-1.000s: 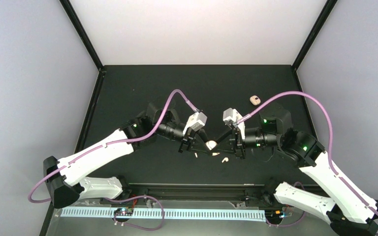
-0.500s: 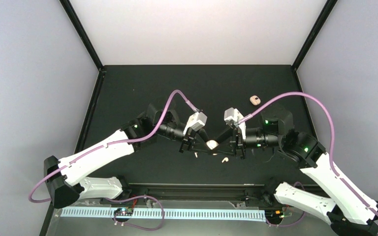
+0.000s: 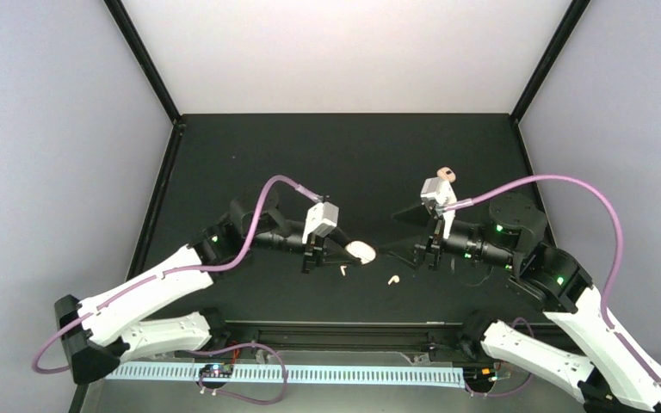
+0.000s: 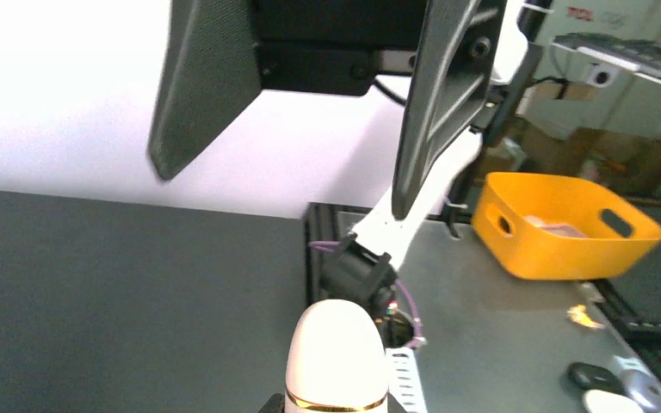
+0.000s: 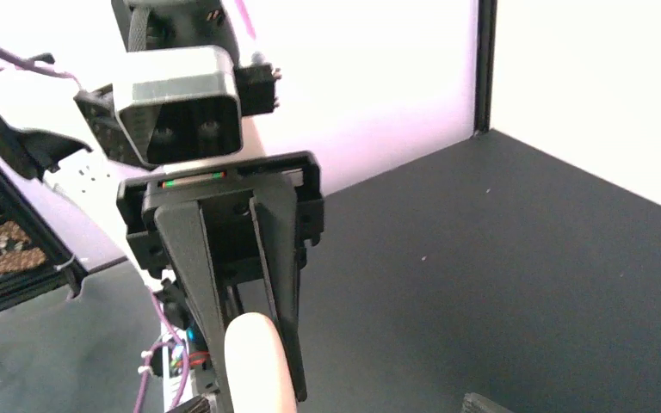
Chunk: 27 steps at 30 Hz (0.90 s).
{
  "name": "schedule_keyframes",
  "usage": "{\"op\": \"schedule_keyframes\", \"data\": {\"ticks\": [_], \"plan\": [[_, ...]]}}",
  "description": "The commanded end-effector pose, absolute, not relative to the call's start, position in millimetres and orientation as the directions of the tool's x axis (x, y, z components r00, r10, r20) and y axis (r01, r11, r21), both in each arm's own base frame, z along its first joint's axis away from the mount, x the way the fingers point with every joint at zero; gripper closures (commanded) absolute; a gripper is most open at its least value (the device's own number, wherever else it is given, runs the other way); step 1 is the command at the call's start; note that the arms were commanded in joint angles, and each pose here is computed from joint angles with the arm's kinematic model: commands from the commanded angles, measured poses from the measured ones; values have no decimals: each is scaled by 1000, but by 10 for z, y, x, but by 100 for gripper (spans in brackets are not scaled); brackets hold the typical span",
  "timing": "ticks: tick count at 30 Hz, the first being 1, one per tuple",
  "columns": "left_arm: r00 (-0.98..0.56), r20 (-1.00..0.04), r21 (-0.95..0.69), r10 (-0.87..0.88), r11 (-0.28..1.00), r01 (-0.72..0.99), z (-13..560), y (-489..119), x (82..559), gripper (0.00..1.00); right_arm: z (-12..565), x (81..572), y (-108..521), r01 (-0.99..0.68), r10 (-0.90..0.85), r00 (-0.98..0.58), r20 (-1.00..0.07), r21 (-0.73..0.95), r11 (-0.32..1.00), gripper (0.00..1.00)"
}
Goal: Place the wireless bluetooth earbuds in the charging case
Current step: Pick up the charging case at the center of the board.
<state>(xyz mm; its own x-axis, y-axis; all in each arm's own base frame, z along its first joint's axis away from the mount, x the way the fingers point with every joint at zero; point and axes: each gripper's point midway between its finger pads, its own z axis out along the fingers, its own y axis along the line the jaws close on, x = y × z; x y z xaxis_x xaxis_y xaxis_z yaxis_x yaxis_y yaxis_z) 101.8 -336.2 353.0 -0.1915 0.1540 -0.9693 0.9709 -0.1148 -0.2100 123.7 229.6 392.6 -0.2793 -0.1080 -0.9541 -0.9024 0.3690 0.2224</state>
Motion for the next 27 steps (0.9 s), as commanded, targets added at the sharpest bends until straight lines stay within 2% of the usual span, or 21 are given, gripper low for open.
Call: {"op": "schedule_keyframes", "data": {"ticks": [1, 5, 8, 14, 18, 27], "plan": [[-39, -999, -39, 7, 74, 997, 3764, -3214, 1263, 98, 4104, 1356, 2246, -883, -35, -231, -972, 194, 428, 23], [49, -998, 36, -47, 246, 969, 3777, -3045, 1475, 98, 4146, 1463, 2293, -876, -37, -200, -979, 162, 454, 22], [53, -997, 36, -52, 288, 957, 3712, -2974, 1591, 98, 4237, 1539, 2362, -868, -27, -161, -987, 129, 480, 22], [-42, -989, -83, -144, 290, 953, 3584, -2693, 1790, 98, 4222, 1771, 2475, -816, 34, -147, -989, 141, 561, 17], [-47, -987, -90, -153, 288, 953, 3556, -2600, 1812, 99, 4114, 1835, 2514, -805, 63, -156, -986, 164, 571, 15], [-42, -992, -68, -119, 220, 973, 3464, -2654, 1711, 98, 3758, 1729, 2635, -857, -102, -171, -980, 97, 506, 14]]}}
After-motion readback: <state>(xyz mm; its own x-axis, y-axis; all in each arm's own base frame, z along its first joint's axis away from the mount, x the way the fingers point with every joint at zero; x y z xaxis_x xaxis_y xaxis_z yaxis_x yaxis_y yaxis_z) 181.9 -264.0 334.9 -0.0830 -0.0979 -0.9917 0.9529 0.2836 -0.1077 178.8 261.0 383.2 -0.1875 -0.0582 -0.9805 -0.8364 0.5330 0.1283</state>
